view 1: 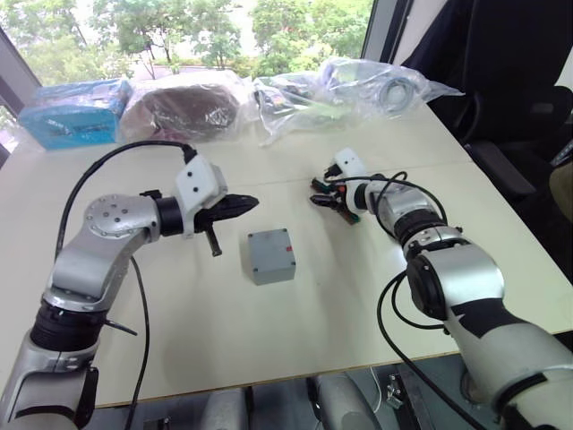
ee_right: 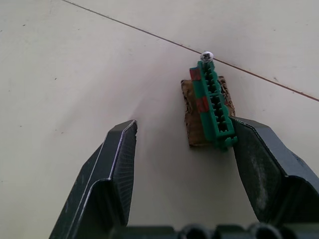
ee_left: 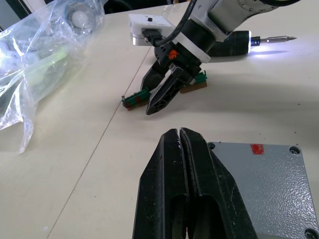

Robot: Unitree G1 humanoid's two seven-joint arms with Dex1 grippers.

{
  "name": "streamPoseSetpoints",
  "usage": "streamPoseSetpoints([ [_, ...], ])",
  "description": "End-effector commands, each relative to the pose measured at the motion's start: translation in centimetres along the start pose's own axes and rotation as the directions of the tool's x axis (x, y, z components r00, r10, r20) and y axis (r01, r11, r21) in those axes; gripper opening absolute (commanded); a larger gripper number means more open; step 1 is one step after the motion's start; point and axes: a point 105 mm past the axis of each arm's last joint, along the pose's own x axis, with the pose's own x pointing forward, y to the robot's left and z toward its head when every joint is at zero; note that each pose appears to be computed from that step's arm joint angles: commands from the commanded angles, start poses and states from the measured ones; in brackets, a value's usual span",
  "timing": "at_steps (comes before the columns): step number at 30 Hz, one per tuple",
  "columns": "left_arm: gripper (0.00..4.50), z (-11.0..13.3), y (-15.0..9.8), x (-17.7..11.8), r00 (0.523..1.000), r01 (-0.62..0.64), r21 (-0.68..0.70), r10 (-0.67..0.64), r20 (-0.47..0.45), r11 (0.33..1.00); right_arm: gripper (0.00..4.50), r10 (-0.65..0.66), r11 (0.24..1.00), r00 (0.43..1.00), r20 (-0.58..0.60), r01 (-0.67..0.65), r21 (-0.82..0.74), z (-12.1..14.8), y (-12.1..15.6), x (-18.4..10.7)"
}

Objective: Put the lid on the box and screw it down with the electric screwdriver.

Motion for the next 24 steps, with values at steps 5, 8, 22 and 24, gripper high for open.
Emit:
streamPoseSetpoints([
  [5, 0.0, 1.02, -0.09, -0.15, 1.0, -0.001, 0.038, 0.0, 0.028, 0.999, 2.93, -0.008, 1.0, 0.999, 0.036, 0.008, -0.002, 0.91, -0.22, -0.2],
  [8, 0.0, 1.04, -0.16, -0.01, 1.0, 0.002, 0.04, -0.004, 0.029, 0.999, 2.93, -0.05, 0.999, 0.998, 0.048, 0.049, 0.012, 0.92, -0.65, -0.19],
  [22, 0.0, 0.94, -0.27, -0.06, 1.0, -0.002, 0.036, 0.001, 0.027, 0.999, 2.71, -0.092, 0.995, 0.993, 0.073, 0.089, 0.036, 1.21, -0.64, 0.17],
  [24, 0.0, 0.95, -0.3, -0.04, 1.0, -0.001, 0.035, 0.0, 0.028, 0.999, 2.3, -0.094, 0.995, 0.993, 0.076, 0.091, 0.038, 1.3, -0.64, 0.18],
])
